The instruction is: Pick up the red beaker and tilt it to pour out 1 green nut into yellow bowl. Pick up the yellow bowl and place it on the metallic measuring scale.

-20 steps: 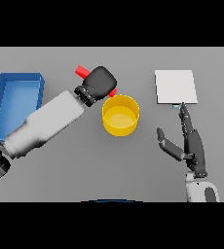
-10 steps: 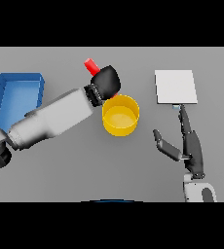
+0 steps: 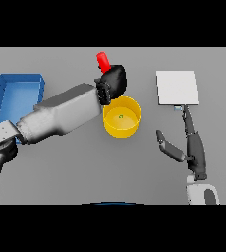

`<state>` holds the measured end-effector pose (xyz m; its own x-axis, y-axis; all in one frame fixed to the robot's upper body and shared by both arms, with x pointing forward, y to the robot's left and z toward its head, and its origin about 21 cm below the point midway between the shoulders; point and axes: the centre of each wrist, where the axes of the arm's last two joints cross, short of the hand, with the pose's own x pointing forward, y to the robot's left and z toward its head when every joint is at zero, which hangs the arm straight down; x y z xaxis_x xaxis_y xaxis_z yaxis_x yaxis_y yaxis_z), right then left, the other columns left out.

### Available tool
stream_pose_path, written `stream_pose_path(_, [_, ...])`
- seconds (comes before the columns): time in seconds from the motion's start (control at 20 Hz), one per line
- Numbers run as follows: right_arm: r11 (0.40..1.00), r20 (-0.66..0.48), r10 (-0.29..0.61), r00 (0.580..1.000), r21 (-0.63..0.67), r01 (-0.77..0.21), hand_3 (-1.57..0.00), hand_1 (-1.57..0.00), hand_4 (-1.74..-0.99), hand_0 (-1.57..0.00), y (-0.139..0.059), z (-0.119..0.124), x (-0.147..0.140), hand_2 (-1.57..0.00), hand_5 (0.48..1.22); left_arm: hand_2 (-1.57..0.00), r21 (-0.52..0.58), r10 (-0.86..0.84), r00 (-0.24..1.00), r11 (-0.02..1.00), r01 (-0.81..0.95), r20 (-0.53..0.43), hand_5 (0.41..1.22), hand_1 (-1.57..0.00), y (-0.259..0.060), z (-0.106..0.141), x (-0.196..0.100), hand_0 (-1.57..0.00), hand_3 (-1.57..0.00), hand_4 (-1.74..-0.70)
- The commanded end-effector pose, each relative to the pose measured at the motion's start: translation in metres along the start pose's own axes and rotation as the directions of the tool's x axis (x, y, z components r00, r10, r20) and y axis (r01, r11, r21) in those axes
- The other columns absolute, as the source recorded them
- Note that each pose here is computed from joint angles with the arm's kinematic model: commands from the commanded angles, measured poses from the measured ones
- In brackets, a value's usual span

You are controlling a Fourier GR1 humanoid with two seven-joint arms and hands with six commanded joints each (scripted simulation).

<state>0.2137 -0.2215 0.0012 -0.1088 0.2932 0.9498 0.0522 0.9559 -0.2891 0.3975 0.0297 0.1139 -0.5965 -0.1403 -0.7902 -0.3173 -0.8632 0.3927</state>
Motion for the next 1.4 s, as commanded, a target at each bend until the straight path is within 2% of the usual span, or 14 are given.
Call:
stream_pose_path(0.0, [1.000,-0.003,-0.004,1.000,0.009,0.004,0.00,0.00,-1.209,0.00,0.003,0.000,-0.001,0.00,0.593,-1.57,0.003,-0.020,1.000,1.000,0.020,-0.004,1.221,-1.57,0.002,-0.001,-0.002,-1.57,-1.57,-1.73])
stream_pose_path(0.1, [1.000,0.008,0.010,1.000,0.003,-0.010,0.00,0.00,-1.207,0.00,0.001,0.000,0.001,0.00,0.594,-1.57,0.007,-0.046,0.999,0.999,0.046,0.019,1.221,-1.57,0.009,0.002,-0.007,-1.57,-1.57,-1.73])
stream_pose_path(0.25, [1.000,0.018,0.006,1.000,0.010,-0.006,0.00,0.00,-1.209,0.00,0.004,0.005,-0.001,0.00,0.592,-1.57,0.021,-0.032,0.999,0.999,0.033,-0.036,1.221,-1.57,0.019,0.012,-0.046,-1.57,-1.57,-1.73])
stream_pose_path(0.3, [1.000,0.018,0.011,1.000,0.009,-0.011,0.00,0.00,-1.203,0.00,0.005,0.003,0.000,0.00,0.592,-1.57,0.040,-0.021,0.997,0.999,0.024,-0.071,1.221,-1.57,0.021,0.014,-0.058,-1.57,-1.49,-1.73])
stream_pose_path(0.35, [1.000,0.037,0.008,0.999,0.003,-0.008,0.00,0.00,-1.201,0.00,0.006,0.003,0.003,0.00,0.592,-1.40,0.041,-0.010,0.993,0.999,0.015,-0.114,1.221,-1.57,0.025,0.019,-0.078,-1.57,-1.51,-1.68])
stream_pose_path(0.45, [1.000,0.025,-0.007,1.000,0.010,0.007,0.00,0.00,-1.186,0.00,0.008,-0.002,0.003,0.00,0.596,-1.46,0.070,0.041,0.983,0.997,-0.029,-0.180,1.221,-1.57,0.029,0.034,-0.117,-1.57,-1.04,-1.70])
stream_pose_path(0.55, [0.999,0.025,-0.028,0.999,0.019,0.028,0.00,0.00,-1.181,0.00,0.008,-0.004,0.004,0.00,0.593,-1.50,0.095,0.115,0.960,0.991,-0.094,-0.254,1.221,-1.57,0.029,0.044,-0.147,-1.57,-1.23,-1.70])
stream_pose_path(0.7, [0.998,0.017,-0.061,0.998,0.020,0.060,0.00,0.00,-1.193,0.00,0.006,-0.004,0.003,0.00,0.597,-1.53,0.135,0.329,0.873,0.944,-0.300,-0.361,1.221,-1.57,0.013,0.065,-0.190,-1.57,-1.40,-1.72])
stream_pose_path(0.85, [0.998,0.018,-0.061,0.998,0.034,0.060,0.00,0.00,-1.209,0.00,0.005,-0.003,0.002,0.00,0.593,-1.55,0.266,0.626,0.611,0.771,-0.578,-0.485,1.221,-1.57,-0.035,0.085,-0.217,-1.57,-1.36,-1.73])
stream_pose_path(0.9, [0.997,0.029,-0.066,0.997,0.035,0.065,0.00,0.00,-1.222,0.00,0.005,-0.003,0.003,0.00,0.592,-1.56,0.317,0.701,0.510,0.695,-0.646,-0.498,1.221,-1.57,-0.053,0.090,-0.222,-1.57,-1.36,-1.73])
stream_pose_path(1.0, [0.997,0.039,-0.060,0.997,0.042,0.059,0.00,0.00,-1.222,0.00,0.000,-0.005,0.001,0.00,0.590,-1.56,0.427,0.824,0.338,0.535,-0.729,-0.455,1.221,-1.57,-0.089,0.104,-0.225,-1.57,-1.38,-1.73])
stream_pose_path(1.2, [0.997,0.053,-0.056,0.997,0.051,0.053,0.00,0.00,-1.226,0.00,-0.001,-0.008,0.000,0.00,0.587,-1.57,0.600,0.920,0.014,0.267,-0.754,-0.392,1.221,-1.57,-0.154,0.129,-0.212,-1.57,-1.43,-1.74])
stream_pose_path(1.25, [0.998,0.049,-0.040,0.998,0.054,0.038,0.00,0.00,-1.223,0.00,-0.001,-0.007,-0.003,0.00,0.591,-1.57,0.631,0.909,-0.069,0.230,-0.741,-0.412,1.221,-1.57,-0.168,0.134,-0.206,-1.57,-1.41,-1.74])
stream_pose_path(1.35, [0.998,0.053,-0.036,0.998,0.058,0.033,0.00,0.00,-1.217,0.00,-0.001,-0.006,-0.002,0.00,0.599,-1.57,0.708,0.901,-0.215,0.131,-0.693,-0.378,1.221,-1.57,-0.193,0.142,-0.186,-1.57,-1.43,-1.74])
